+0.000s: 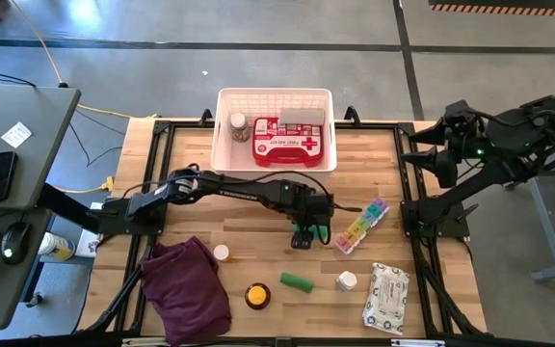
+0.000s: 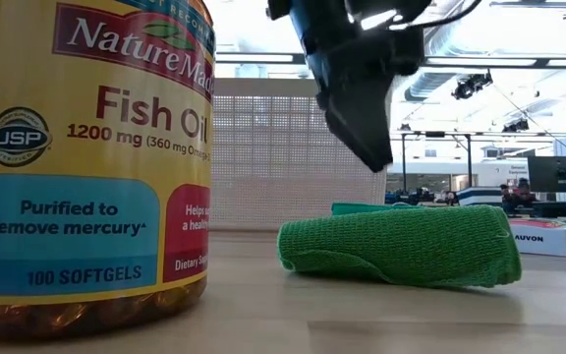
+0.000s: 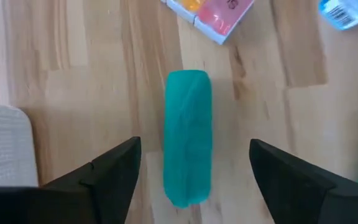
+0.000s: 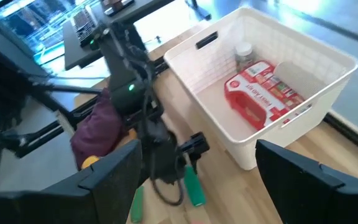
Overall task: Pick & place medical supplies in basket/bin
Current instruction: Put the blue bandage into the white bin
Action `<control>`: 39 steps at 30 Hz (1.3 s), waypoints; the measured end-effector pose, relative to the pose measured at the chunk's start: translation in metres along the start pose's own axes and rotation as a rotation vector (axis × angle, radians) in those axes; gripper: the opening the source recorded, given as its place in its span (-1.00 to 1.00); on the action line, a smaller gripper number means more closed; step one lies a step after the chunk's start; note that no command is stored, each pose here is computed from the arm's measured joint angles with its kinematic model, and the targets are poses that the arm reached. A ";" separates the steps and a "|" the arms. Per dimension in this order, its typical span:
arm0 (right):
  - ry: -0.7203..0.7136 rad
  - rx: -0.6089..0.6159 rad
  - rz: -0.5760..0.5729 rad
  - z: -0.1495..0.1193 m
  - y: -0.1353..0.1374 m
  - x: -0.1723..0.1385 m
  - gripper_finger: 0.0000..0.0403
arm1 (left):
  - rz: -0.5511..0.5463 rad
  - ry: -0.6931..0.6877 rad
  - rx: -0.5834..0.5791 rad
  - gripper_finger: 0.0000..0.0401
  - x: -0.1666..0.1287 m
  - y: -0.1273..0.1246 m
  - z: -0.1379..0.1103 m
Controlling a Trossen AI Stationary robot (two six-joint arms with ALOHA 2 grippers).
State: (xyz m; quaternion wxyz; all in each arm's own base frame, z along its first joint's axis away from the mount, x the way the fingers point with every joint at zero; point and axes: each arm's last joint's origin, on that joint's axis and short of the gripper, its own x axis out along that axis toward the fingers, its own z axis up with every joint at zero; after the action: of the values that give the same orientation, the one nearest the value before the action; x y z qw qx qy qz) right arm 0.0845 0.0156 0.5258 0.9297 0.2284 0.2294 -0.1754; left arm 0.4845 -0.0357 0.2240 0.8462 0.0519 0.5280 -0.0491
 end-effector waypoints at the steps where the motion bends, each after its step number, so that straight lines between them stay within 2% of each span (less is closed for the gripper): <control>1: -0.007 0.000 -0.008 0.000 0.000 0.000 0.51 | 0.007 0.000 0.004 0.60 0.003 0.000 -0.001; 9: -0.024 0.006 -0.026 0.001 -0.001 0.000 0.51 | -0.006 -0.036 0.001 0.43 0.022 -0.001 -0.008; 18: -0.066 0.007 -0.071 0.002 -0.002 0.000 0.51 | -0.014 0.027 -0.004 0.28 0.039 -0.002 -0.025; 26: -0.101 0.009 -0.110 0.003 -0.003 0.000 0.51 | -0.003 0.022 -0.027 0.14 0.042 -0.002 -0.026; 32: -0.134 0.035 -0.142 0.004 -0.003 0.000 0.51 | -0.009 0.004 -0.041 -0.11 0.042 -0.002 -0.025; 36: -0.153 0.042 -0.152 0.005 -0.003 0.001 0.51 | -0.041 -0.004 -0.105 -0.32 0.041 -0.002 -0.024; 39: -0.163 0.043 -0.159 0.005 -0.003 0.001 0.51 | -0.091 -0.003 -0.108 -0.46 0.037 -0.004 -0.023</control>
State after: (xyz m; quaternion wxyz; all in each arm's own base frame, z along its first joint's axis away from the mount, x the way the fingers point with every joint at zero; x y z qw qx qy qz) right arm 0.0855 0.0102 0.5287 0.9233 0.2144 0.1666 -0.2716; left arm 0.4800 -0.0373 0.1809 0.8456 -0.0181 0.5302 -0.0588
